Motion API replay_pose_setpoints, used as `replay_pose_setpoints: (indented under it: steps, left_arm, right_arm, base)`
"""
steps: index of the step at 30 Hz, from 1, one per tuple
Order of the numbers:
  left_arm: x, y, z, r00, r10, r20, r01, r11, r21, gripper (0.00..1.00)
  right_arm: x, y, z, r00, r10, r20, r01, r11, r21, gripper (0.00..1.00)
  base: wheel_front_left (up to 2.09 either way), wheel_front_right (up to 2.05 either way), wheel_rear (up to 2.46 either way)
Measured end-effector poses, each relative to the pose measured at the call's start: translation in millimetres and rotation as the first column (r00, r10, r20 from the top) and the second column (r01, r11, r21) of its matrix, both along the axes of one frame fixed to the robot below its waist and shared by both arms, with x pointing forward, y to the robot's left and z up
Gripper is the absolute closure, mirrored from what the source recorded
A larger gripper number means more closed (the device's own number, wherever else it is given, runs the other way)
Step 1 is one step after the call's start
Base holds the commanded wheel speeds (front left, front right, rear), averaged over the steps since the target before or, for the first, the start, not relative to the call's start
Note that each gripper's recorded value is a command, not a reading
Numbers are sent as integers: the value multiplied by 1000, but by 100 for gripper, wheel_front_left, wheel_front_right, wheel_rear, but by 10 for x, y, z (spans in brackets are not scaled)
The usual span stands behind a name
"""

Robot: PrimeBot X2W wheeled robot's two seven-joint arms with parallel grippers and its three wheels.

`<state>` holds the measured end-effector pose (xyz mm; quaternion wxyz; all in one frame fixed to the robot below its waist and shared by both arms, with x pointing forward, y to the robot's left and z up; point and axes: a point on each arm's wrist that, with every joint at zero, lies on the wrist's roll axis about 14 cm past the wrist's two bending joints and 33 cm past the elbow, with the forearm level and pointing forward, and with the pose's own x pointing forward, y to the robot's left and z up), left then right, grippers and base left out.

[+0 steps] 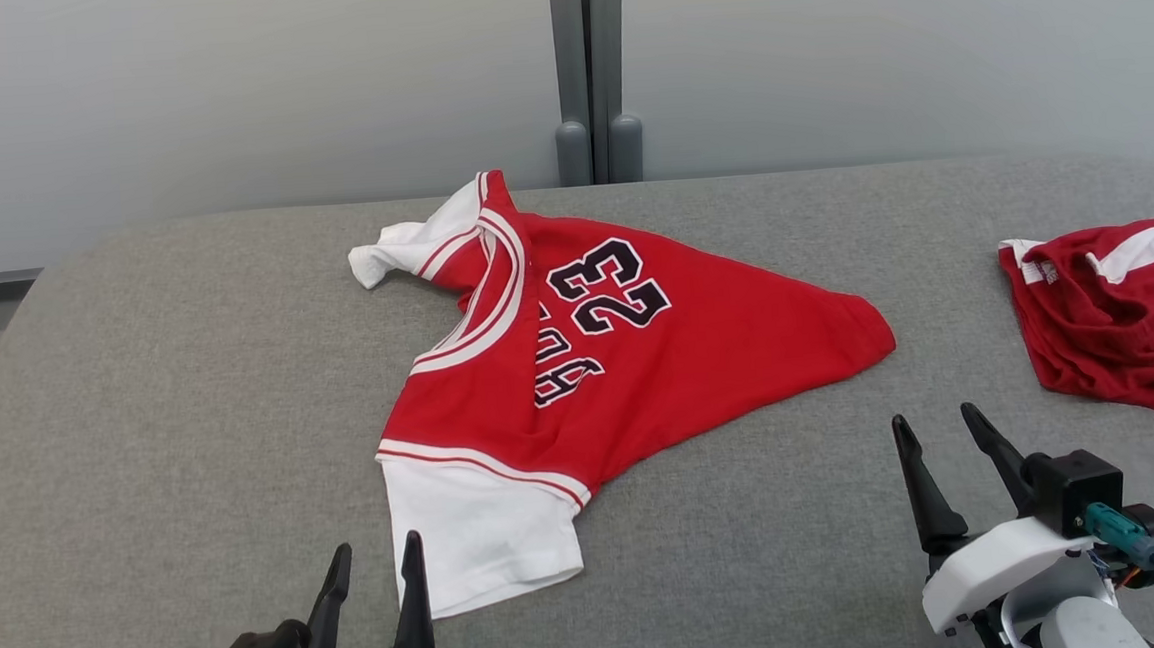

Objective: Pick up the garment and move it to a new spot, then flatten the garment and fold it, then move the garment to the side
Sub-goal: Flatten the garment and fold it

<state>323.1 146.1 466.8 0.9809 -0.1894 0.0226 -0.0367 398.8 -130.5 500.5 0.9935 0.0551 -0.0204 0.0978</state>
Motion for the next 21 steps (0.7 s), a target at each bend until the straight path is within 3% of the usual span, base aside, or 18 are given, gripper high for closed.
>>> replay_pose_setpoints:
  steps: [21]
  left_arm:
    - [-65,20,-15,1000,8,-3,-8,1000,0,0]
  right_arm:
    - [-130,-76,-55,1000,-22,-17,23,999,28,0]
  base:
    - [0,0,0]
